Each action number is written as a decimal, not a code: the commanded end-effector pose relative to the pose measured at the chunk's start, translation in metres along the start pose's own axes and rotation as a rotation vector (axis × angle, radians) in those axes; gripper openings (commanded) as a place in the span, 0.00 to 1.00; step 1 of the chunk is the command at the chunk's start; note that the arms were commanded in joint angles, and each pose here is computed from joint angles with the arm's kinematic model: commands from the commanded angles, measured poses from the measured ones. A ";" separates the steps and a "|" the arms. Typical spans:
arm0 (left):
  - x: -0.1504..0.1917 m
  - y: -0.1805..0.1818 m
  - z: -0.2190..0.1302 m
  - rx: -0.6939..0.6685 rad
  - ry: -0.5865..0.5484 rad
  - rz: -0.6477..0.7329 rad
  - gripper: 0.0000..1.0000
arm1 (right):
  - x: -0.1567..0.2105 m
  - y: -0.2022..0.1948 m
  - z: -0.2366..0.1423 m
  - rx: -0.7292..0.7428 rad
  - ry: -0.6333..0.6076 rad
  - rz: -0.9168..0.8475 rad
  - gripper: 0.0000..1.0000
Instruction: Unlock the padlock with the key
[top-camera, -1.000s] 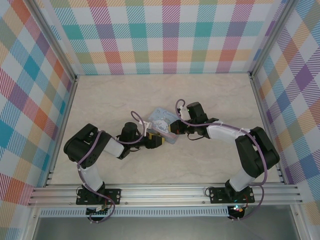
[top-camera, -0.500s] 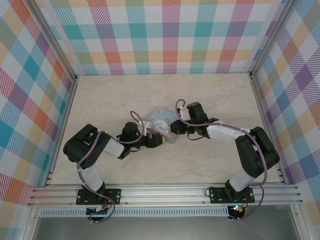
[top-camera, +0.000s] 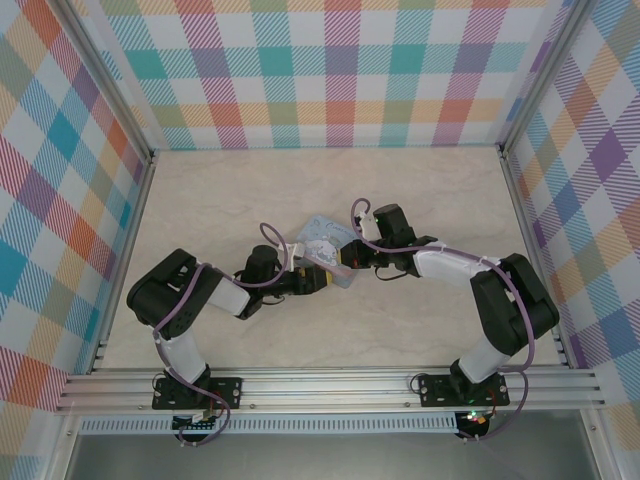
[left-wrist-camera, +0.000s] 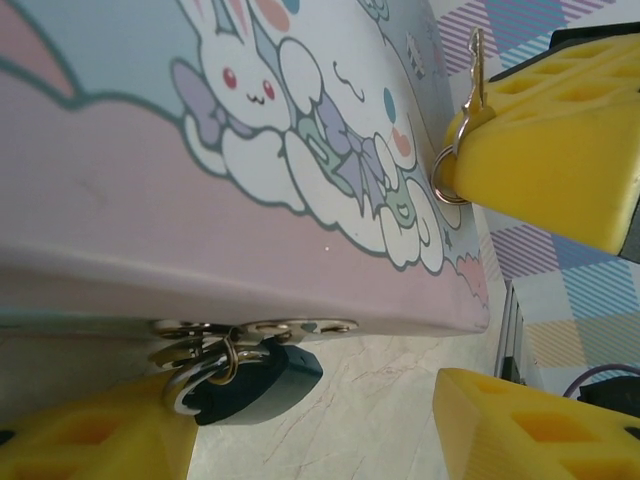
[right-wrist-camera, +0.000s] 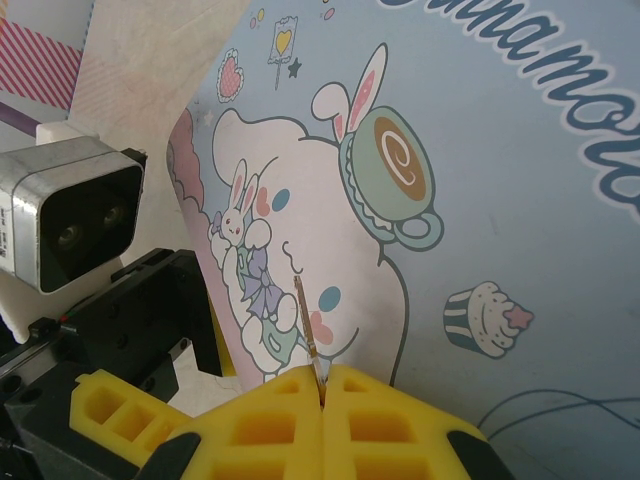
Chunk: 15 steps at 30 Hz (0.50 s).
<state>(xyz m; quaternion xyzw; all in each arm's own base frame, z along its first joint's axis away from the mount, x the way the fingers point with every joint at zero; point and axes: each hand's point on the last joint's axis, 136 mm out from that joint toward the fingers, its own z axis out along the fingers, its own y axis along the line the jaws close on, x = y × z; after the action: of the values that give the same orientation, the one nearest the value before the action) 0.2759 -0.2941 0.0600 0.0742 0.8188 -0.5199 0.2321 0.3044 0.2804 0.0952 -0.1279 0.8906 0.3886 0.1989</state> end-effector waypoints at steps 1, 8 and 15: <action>-0.014 -0.025 0.001 0.073 -0.045 0.037 0.63 | 0.008 -0.011 0.004 0.034 0.031 0.029 0.00; -0.015 -0.030 0.002 0.084 -0.063 0.020 0.60 | 0.007 -0.011 0.004 0.033 0.032 0.027 0.01; -0.015 -0.026 0.001 0.055 -0.096 -0.003 0.56 | 0.006 -0.010 0.004 0.030 0.030 0.028 0.01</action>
<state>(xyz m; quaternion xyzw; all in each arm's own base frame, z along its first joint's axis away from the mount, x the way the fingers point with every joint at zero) 0.2789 -0.2958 0.0603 0.0374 0.8216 -0.5199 0.2307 0.3057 0.2790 0.0952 -0.1260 0.8908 0.3880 0.2001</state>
